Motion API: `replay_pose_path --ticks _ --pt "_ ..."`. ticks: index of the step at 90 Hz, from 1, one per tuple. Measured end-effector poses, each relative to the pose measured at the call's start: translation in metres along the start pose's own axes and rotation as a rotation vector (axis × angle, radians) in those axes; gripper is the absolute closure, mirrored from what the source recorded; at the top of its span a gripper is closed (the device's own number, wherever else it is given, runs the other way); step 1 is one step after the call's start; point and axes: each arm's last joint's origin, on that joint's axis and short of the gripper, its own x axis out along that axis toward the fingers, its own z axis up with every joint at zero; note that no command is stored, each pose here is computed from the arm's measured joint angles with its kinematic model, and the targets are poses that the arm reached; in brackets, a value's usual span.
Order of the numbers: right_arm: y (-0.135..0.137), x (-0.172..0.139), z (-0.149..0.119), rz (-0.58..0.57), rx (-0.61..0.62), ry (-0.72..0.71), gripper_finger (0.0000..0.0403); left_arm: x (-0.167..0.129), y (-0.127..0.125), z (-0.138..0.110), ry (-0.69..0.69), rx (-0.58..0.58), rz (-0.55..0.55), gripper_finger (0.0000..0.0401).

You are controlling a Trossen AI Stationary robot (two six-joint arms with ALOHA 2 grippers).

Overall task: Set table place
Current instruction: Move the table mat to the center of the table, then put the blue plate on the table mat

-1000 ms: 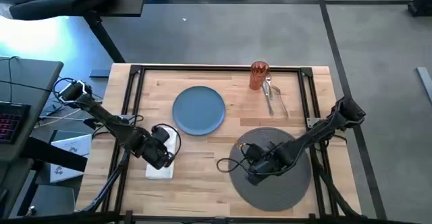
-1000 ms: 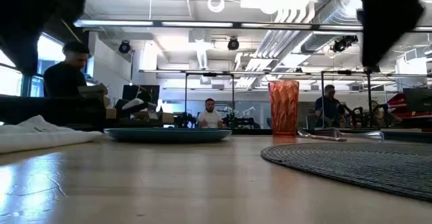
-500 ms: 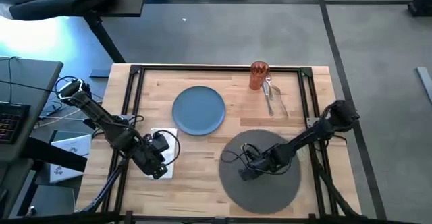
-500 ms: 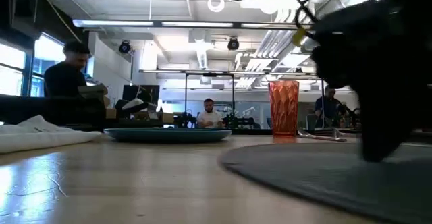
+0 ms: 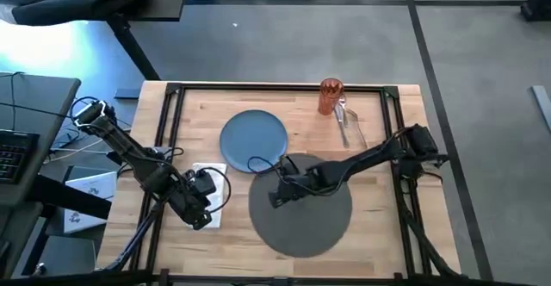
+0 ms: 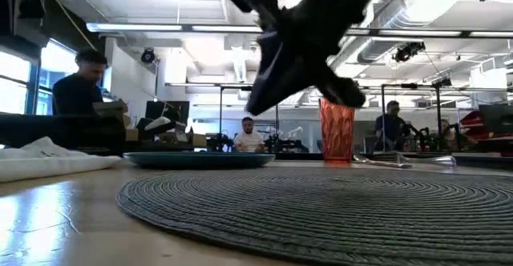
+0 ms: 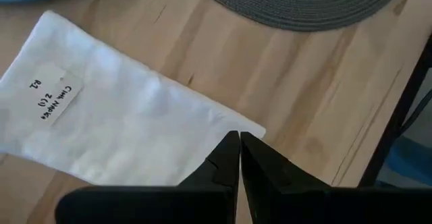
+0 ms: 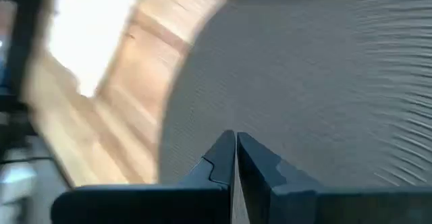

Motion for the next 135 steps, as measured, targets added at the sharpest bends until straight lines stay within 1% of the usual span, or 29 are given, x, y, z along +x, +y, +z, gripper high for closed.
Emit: replay_pose_path --ticks 11,17,21,29,35,39,45,51,62,75,84,93,98,103,116,126,135 --pt "-0.014 -0.008 -0.013 -0.225 0.015 0.093 0.0403 0.000 0.000 0.000 -0.008 -0.018 0.003 0.0401" --pt "-0.025 -0.005 -0.023 -0.293 0.040 0.140 0.0403 0.000 0.000 0.000 -0.017 -0.023 0.006 0.0401" --pt "-0.032 -0.001 -0.030 -0.311 0.055 0.164 0.0403 0.000 0.000 0.001 -0.023 -0.024 0.008 0.0401" --pt "-0.038 0.009 -0.041 -0.265 0.103 0.168 0.0403 0.000 0.000 0.001 -0.043 -0.024 0.015 0.0401" --pt "-0.043 0.017 -0.044 -0.227 0.153 0.159 0.0403 0.000 0.000 0.002 -0.051 -0.025 0.016 0.0401" --pt "-0.047 0.022 -0.043 -0.204 0.198 0.149 0.0403 0.000 0.000 0.002 -0.055 -0.025 0.017 0.0401" --pt "-0.047 0.027 -0.037 -0.140 0.262 0.116 0.0403 0.000 0.000 0.002 -0.060 -0.026 0.020 0.0401" --pt "-0.048 0.031 -0.030 -0.098 0.290 0.081 0.0403 0.000 0.001 0.002 -0.070 -0.026 0.024 0.0401" --pt "-0.040 0.029 -0.015 -0.036 0.250 0.049 0.0403 0.000 0.000 0.002 -0.078 -0.016 0.026 0.0401" --pt "-0.021 0.006 0.003 0.035 0.189 0.004 0.0403 0.000 0.000 0.003 -0.075 -0.011 0.024 0.0401" --pt "-0.012 -0.010 0.020 0.058 0.174 -0.068 0.0403 0.000 0.000 0.003 -0.079 -0.010 0.016 0.0401" --pt "-0.008 -0.017 0.046 0.073 0.205 -0.161 0.0398 0.000 -0.003 0.004 -0.090 0.013 -0.009 0.0401" --pt "-0.013 -0.015 0.062 0.071 0.208 -0.187 0.0385 0.000 -0.004 0.004 -0.093 0.027 -0.017 0.0401" --pt "-0.020 -0.010 0.077 0.063 0.230 -0.186 0.0362 0.000 -0.004 0.005 -0.093 0.035 -0.019 0.0401" --pt "-0.046 0.008 0.111 0.006 0.272 -0.161 0.0278 0.000 -0.004 0.004 -0.092 0.004 -0.016 0.0401" --pt "-0.064 0.021 0.132 -0.003 0.314 -0.108 0.0219 0.000 -0.003 0.006 -0.096 -0.079 -0.019 0.0401" --pt "-0.076 0.032 0.144 0.002 0.364 -0.091 0.0193 0.000 -0.003 0.007 -0.117 -0.138 -0.011 0.0401"
